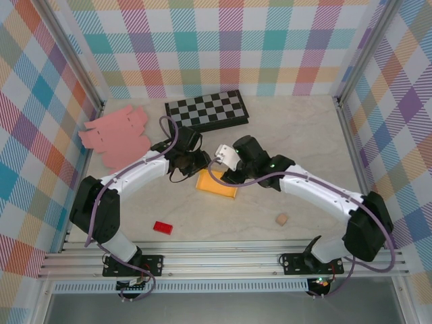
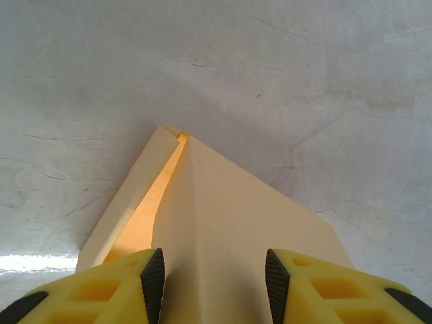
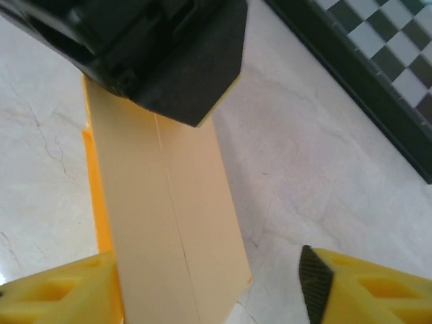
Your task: Fold the paper box
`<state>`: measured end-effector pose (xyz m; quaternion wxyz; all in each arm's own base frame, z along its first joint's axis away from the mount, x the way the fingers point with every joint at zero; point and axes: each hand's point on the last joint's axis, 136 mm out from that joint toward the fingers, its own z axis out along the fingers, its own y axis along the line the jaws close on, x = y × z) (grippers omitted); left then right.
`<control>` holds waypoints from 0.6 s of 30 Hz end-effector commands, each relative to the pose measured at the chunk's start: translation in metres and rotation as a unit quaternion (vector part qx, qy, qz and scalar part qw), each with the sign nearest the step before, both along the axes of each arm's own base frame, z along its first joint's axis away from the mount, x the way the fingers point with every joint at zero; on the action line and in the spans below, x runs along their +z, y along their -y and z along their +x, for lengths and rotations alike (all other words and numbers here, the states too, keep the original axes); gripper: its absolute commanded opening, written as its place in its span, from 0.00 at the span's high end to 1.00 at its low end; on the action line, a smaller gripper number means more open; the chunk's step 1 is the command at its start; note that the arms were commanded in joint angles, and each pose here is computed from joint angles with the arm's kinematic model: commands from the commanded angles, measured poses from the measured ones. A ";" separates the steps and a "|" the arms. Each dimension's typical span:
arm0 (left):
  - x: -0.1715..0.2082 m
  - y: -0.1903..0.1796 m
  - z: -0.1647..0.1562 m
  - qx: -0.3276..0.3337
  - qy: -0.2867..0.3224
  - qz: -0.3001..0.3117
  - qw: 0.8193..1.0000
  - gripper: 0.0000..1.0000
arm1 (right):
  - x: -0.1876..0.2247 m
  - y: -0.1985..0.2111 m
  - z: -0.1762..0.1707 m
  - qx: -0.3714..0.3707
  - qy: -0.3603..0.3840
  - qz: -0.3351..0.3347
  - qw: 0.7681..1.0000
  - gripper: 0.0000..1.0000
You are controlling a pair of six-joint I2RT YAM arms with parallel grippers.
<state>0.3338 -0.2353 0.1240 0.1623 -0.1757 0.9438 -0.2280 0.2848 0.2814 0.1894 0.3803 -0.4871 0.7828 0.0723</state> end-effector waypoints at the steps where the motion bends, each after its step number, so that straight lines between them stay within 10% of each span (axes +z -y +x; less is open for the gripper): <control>1: -0.005 -0.006 -0.006 -0.005 -0.005 0.026 1.000 0.55 | 0.044 0.016 0.005 -0.119 -0.034 0.110 0.986 0.28; 9: -0.007 -0.007 -0.005 0.000 -0.004 0.026 1.000 0.56 | 0.005 0.076 0.003 -0.462 -0.231 0.188 0.835 0.20; 18: -0.006 -0.014 -0.010 0.010 0.000 0.028 1.000 0.56 | -0.024 0.055 -0.025 -0.530 -0.378 0.256 0.714 0.21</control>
